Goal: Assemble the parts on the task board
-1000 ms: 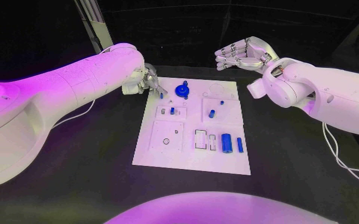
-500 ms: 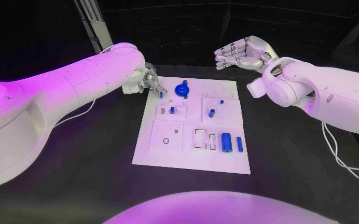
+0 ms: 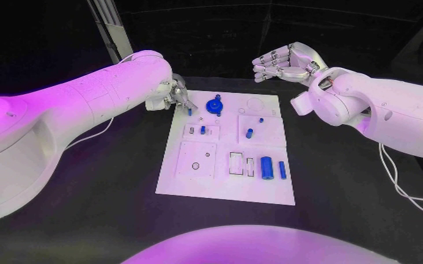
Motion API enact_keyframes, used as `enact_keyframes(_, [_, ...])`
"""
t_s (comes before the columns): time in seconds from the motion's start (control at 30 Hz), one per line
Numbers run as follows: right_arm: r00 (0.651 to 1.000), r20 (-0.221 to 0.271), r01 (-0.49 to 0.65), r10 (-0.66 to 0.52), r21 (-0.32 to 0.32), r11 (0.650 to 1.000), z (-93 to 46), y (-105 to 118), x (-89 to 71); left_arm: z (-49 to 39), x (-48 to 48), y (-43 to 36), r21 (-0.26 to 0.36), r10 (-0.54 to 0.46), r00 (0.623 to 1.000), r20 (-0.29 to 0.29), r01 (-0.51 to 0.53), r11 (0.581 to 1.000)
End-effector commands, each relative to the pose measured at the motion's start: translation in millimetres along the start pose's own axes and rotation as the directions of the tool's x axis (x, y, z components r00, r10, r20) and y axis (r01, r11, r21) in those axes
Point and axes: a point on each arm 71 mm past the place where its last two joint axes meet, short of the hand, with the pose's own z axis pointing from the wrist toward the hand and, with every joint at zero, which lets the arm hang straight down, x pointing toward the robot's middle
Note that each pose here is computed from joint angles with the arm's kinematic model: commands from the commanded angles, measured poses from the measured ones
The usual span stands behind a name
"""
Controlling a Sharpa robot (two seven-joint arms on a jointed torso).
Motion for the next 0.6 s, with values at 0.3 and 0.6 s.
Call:
enact_keyframes(0.3, [1.000, -0.009, -0.006, 0.006, -0.009, 1.000, 0.3, 2.0, 0.7, -0.2, -1.1, 0.5, -0.011, 0.011, 1.000, -0.002, -0.011, 1.000])
enact_keyframes(0.6, [1.000, -0.011, -0.007, 0.007, -0.009, 1.000, 0.3, 2.1, 1.1, -0.2, 0.0, -1.5, -0.001, 0.016, 1.000, -0.011, -0.016, 1.000])
